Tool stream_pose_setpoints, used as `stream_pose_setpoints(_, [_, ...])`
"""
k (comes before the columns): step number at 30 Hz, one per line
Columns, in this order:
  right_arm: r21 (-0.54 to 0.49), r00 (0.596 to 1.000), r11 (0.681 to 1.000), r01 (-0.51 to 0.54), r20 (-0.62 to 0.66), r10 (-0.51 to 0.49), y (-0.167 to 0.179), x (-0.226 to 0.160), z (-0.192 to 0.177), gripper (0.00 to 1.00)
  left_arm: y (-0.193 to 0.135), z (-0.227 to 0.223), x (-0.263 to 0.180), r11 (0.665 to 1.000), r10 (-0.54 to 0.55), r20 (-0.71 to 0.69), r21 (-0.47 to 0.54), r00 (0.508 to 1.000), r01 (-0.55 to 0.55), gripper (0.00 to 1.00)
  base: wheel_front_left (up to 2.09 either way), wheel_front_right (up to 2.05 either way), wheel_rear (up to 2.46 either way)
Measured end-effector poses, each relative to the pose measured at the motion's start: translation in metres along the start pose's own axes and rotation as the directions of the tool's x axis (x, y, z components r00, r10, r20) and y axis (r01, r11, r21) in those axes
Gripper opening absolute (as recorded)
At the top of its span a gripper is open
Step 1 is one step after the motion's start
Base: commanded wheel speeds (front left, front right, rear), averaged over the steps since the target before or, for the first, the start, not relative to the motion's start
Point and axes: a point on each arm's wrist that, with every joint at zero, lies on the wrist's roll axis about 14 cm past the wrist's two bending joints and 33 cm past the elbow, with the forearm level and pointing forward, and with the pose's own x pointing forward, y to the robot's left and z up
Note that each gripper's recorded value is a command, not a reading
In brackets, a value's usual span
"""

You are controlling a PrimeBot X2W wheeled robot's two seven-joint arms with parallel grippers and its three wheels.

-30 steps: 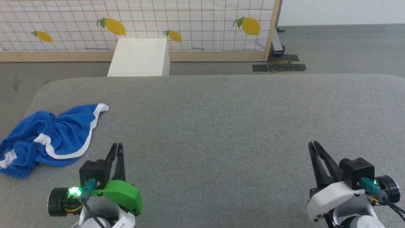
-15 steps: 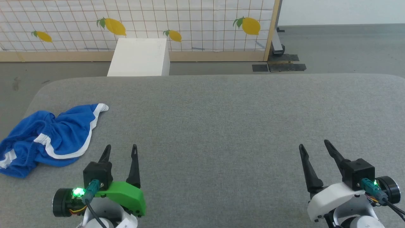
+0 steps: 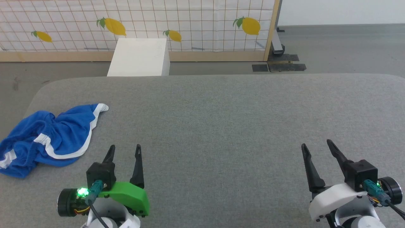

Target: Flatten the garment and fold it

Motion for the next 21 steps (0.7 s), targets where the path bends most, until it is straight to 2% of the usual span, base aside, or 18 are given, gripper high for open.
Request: stream_pose_setpoints(21, [0.017,0.998,1.0,0.019,0.055,-0.02,-0.0069,0.0014,0.0095,1.0,0.0026,0.0009,-0.0018,0.999,0.018,0.026,-0.041,0.999,-0.017,1.0,0.0,0.0,0.0])
